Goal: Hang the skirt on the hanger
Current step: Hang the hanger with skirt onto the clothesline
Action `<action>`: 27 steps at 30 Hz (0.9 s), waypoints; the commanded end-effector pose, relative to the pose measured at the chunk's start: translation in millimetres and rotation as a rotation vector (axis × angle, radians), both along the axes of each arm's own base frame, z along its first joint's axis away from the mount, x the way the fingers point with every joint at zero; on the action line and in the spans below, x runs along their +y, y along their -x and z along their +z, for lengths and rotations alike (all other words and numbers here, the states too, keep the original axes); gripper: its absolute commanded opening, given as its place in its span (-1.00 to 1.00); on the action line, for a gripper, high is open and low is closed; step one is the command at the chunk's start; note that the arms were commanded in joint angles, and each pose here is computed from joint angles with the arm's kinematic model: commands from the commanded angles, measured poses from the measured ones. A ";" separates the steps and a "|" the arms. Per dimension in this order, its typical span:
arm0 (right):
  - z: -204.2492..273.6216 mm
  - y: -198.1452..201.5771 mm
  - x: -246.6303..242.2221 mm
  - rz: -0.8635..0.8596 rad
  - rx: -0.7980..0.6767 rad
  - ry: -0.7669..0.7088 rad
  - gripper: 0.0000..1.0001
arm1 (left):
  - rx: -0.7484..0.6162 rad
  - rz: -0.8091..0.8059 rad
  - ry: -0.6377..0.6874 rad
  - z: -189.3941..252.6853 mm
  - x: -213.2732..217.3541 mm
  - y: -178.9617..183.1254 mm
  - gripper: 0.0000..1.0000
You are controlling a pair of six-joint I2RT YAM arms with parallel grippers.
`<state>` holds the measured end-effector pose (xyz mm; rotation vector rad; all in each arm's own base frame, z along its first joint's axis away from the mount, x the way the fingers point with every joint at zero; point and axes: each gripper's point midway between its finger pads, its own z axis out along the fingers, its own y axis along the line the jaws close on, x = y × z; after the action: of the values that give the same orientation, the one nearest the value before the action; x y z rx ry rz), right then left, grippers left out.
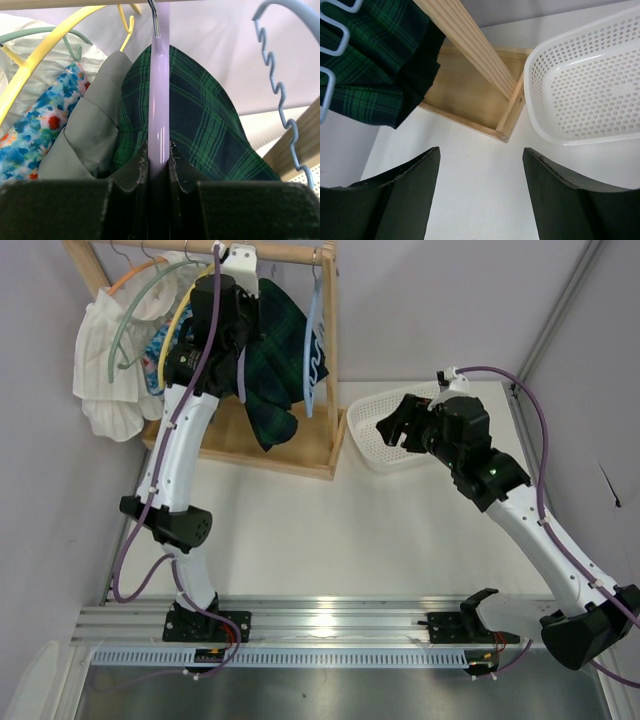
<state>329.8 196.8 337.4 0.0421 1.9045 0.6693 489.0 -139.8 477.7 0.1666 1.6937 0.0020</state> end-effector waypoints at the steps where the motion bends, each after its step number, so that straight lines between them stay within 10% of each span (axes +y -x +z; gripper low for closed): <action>1: 1.4 -1.9 1.1 0.004 -0.006 -0.023 0.47 | -0.258 -0.014 0.077 81.2 6.9 6.5 -1.00; 17: -8.0 -11.1 -7.6 -0.021 0.018 -0.006 0.59 | -0.123 -0.081 0.044 34.7 -7.6 -4.3 -0.99; 21: -6.3 -11.9 -16.0 -0.039 0.014 -0.002 0.69 | -0.133 -0.098 0.037 44.9 -2.2 15.8 -0.44; 24: -1.7 -11.0 -22.4 -0.050 0.002 0.006 0.90 | -0.159 -0.110 0.048 60.2 2.4 35.8 0.53; 27: 0.9 -7.2 -23.5 -0.030 -0.005 0.009 0.99 | -0.180 -0.116 0.064 74.1 7.7 54.2 0.80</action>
<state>344.1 176.4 320.3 0.0967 1.9437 0.6210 479.9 -147.6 478.4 0.2424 1.6809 -0.0747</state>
